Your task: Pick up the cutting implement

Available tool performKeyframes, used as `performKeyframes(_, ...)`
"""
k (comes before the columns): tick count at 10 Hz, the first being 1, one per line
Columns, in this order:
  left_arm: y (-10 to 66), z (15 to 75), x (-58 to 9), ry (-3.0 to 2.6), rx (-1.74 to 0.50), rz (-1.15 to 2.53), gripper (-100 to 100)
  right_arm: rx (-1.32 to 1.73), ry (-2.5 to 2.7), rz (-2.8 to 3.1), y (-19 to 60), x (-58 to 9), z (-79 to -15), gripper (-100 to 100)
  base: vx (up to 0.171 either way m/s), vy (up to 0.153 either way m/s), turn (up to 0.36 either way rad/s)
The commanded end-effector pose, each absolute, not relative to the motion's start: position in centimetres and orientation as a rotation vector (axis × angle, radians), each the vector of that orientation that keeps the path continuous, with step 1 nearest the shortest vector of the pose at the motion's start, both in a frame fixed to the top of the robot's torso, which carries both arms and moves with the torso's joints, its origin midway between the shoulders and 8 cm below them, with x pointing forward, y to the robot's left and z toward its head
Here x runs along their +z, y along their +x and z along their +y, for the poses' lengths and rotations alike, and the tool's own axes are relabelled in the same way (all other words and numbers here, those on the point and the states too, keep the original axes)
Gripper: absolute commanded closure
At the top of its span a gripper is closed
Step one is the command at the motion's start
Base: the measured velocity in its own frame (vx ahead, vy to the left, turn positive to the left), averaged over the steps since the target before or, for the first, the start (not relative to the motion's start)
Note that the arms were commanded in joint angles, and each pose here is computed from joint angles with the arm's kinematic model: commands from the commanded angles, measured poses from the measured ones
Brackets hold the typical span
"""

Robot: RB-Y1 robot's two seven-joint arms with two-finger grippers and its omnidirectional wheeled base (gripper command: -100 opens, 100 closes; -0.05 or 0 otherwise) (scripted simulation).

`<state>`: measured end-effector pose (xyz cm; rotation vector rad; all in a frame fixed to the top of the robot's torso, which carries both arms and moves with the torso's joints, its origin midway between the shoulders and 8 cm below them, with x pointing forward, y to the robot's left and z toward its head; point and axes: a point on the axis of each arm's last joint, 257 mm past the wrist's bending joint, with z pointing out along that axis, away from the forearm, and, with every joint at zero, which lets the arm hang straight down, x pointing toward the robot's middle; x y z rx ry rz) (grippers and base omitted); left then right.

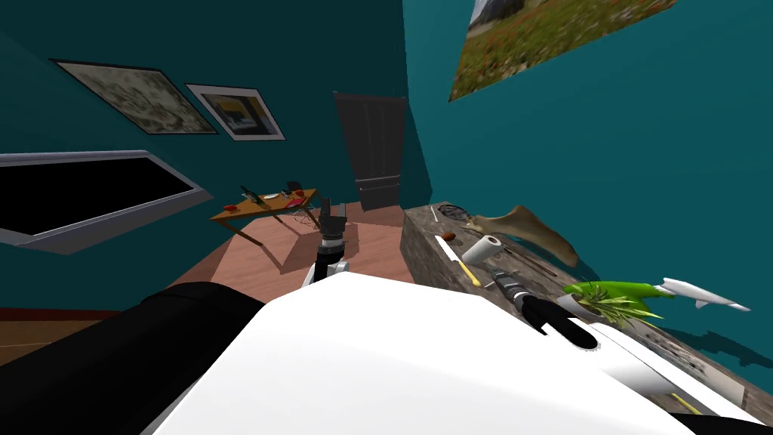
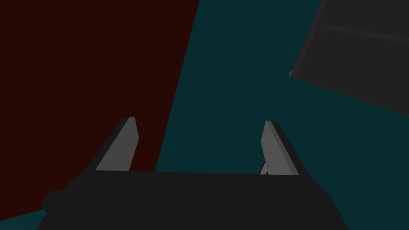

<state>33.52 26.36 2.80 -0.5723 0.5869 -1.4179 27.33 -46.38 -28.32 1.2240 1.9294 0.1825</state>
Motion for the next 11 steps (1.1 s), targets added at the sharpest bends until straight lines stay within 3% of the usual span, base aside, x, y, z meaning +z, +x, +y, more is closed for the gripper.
performKeyframes(1, 33.5, 26.4, 2.8, -0.572, -1.418, 0.587, 0, 0.139, 1.256, 1.944, 26.2, -29.0, -47.2, -100, 0.044, -0.003, 0.135)
performKeyframes(11, 33.5, 26.4, 2.8, -0.572, -1.418, 0.587, 0, -0.247, 1.518, 2.058, 17.0, -32.8, -54.3, -100, 0.036, -0.019, 0.140)
